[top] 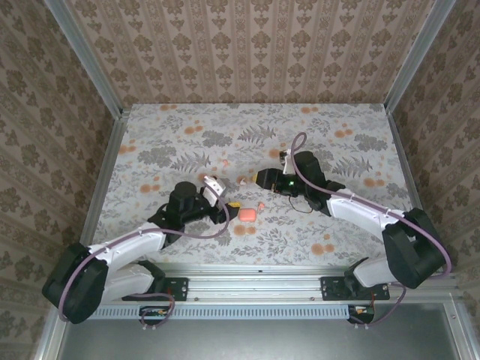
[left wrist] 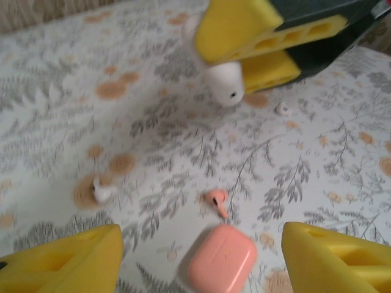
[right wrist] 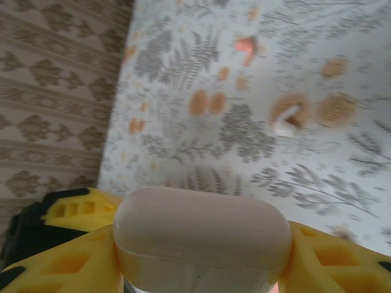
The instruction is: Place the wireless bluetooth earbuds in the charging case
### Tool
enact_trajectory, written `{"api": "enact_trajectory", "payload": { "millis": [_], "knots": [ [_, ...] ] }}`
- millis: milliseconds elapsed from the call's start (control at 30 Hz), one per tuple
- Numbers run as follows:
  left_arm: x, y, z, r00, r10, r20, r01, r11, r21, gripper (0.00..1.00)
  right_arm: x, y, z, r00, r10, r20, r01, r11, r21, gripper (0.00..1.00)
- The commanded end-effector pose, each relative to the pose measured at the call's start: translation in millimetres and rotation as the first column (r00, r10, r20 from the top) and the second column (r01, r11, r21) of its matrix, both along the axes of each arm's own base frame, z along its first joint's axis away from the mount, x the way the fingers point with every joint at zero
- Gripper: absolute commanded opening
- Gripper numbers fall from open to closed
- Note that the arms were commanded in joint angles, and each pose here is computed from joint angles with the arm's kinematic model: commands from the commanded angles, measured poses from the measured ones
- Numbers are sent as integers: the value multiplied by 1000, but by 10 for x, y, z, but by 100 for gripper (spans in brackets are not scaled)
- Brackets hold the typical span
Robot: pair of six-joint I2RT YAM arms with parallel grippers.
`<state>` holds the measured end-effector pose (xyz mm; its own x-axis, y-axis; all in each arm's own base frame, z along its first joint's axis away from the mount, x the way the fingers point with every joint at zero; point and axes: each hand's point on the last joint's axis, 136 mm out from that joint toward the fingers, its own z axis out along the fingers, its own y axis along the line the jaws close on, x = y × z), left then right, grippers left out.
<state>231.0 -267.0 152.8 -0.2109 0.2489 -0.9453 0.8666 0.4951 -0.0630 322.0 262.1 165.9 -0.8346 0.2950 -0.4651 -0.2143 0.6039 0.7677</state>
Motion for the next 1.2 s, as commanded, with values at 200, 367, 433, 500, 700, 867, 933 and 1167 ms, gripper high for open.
{"api": "enact_trajectory", "payload": {
  "millis": [200,367,433,500,700,867,933,1167],
  "knots": [
    [-13,-164,339,982,-22,189,45,992,-117,68,-187,313,520,988,63,138,-88,980,179,56],
    [22,-179,467,976,18,217,25,981,-195,67,-250,382,538,987,76,140,-103,974,201,56],
    [36,-195,496,976,29,216,19,975,-219,66,-274,413,532,987,82,140,-111,972,208,56],
    [46,-221,498,977,33,212,17,973,-230,65,-290,436,534,986,85,142,-115,970,215,56],
    [63,-274,550,977,56,206,6,958,-287,62,-338,491,549,985,98,145,-129,966,224,56],
    [60,-307,597,977,70,202,-2,948,-319,56,-349,502,532,985,100,143,-130,966,222,56],
    [66,-302,611,976,82,200,-12,945,-327,53,-356,501,514,985,99,139,-129,967,222,56],
    [66,-281,655,973,100,206,-25,941,-337,39,-368,503,510,985,100,140,-129,967,221,56]
  ]
}}
